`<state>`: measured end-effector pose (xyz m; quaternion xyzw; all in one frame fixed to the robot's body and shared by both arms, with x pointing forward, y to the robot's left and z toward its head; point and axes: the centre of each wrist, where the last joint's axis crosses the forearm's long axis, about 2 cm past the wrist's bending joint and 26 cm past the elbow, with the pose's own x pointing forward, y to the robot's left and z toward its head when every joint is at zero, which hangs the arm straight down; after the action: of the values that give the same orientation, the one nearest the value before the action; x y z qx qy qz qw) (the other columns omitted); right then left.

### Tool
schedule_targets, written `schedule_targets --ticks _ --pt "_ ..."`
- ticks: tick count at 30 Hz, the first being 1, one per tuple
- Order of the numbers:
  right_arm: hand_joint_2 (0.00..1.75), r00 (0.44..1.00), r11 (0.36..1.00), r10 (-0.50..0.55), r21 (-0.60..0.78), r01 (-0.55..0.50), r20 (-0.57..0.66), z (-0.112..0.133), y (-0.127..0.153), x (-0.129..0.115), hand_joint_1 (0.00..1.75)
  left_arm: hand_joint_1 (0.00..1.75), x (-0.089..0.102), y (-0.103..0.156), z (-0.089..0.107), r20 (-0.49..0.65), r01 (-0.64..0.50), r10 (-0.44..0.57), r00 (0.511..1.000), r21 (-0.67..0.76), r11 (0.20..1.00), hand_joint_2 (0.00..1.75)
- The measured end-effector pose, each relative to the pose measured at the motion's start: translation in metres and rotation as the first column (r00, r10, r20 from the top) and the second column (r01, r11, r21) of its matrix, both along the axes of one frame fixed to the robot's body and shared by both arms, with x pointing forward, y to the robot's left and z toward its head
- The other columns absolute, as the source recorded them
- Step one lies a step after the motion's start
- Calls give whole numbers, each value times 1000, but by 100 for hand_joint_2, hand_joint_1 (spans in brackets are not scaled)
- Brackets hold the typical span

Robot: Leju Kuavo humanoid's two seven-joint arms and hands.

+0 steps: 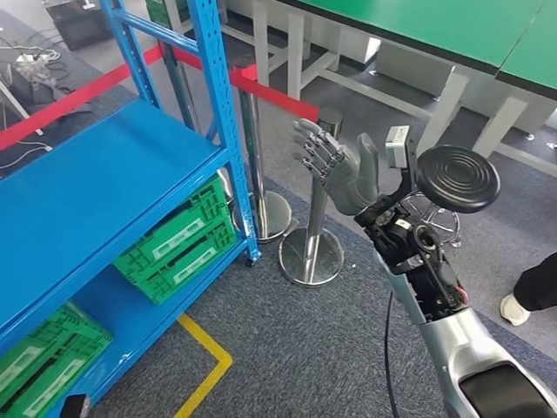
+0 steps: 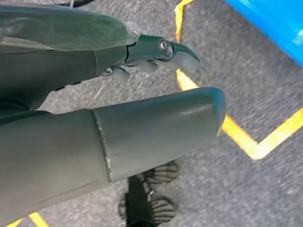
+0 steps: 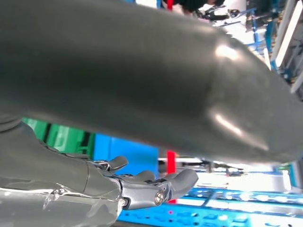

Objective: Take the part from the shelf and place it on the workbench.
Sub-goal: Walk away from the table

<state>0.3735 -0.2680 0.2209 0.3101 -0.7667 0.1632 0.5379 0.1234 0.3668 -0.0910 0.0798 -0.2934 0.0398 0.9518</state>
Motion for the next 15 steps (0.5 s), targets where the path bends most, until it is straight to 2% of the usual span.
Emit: schedule_targets --ticks 15 --pt "0 1000 1000 2 -10 -2 8 3 0 1 0 0 4 3 2 -1 7 -7 1000 1 1000 0"
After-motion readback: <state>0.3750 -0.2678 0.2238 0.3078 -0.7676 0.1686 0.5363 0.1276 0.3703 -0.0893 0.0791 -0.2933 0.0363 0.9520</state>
